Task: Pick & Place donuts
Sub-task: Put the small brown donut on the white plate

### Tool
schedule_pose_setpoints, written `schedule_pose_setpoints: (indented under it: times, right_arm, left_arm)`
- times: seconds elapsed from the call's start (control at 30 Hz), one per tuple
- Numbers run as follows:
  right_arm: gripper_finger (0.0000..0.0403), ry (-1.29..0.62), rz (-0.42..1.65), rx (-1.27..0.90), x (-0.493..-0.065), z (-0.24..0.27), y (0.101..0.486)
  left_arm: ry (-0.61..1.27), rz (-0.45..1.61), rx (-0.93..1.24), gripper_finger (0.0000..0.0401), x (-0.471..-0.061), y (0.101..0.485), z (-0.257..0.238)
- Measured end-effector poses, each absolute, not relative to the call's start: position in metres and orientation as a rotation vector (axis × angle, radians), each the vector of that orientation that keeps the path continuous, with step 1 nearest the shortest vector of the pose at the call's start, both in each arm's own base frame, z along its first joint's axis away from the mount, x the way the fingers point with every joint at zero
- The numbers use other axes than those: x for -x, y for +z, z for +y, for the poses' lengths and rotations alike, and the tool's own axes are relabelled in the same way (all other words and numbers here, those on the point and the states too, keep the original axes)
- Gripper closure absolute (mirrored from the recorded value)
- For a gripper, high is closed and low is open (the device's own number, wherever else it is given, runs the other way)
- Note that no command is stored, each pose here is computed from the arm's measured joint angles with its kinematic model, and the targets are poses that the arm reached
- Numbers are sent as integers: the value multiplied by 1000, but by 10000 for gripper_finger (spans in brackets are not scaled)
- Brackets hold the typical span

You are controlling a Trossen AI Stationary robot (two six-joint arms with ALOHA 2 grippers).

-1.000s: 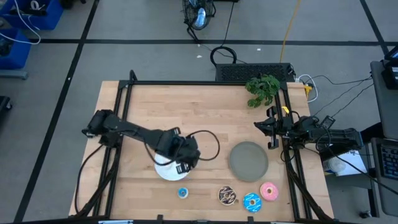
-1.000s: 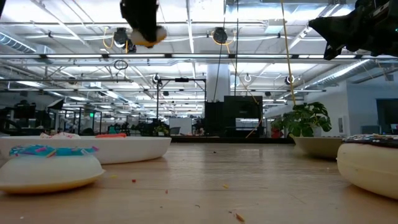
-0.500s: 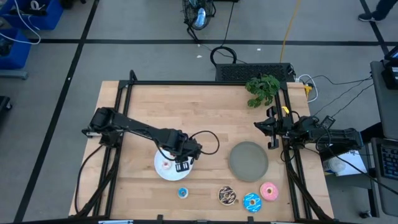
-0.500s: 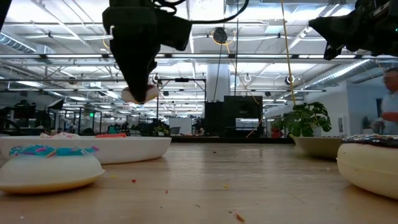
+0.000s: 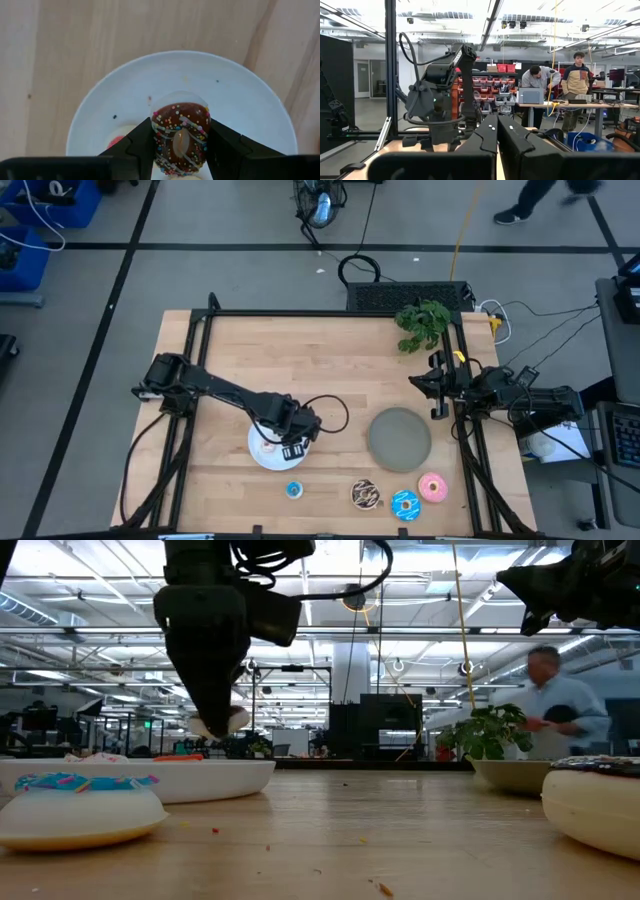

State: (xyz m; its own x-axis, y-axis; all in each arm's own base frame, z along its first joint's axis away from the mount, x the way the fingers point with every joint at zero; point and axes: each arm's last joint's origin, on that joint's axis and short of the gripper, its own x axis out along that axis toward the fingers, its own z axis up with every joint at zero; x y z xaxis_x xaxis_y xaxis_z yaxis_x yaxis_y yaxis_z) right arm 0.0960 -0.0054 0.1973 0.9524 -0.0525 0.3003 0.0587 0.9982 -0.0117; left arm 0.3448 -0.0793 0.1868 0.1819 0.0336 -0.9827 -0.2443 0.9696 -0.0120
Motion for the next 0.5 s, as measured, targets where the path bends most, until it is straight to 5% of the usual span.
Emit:
schedule_pose_setpoints:
  times: [0.5]
  right_arm:
    - [403, -57, -312, 21, -96, -5, 198]
  left_arm:
    - [209, 1360, 163, 252, -353, 173, -81]
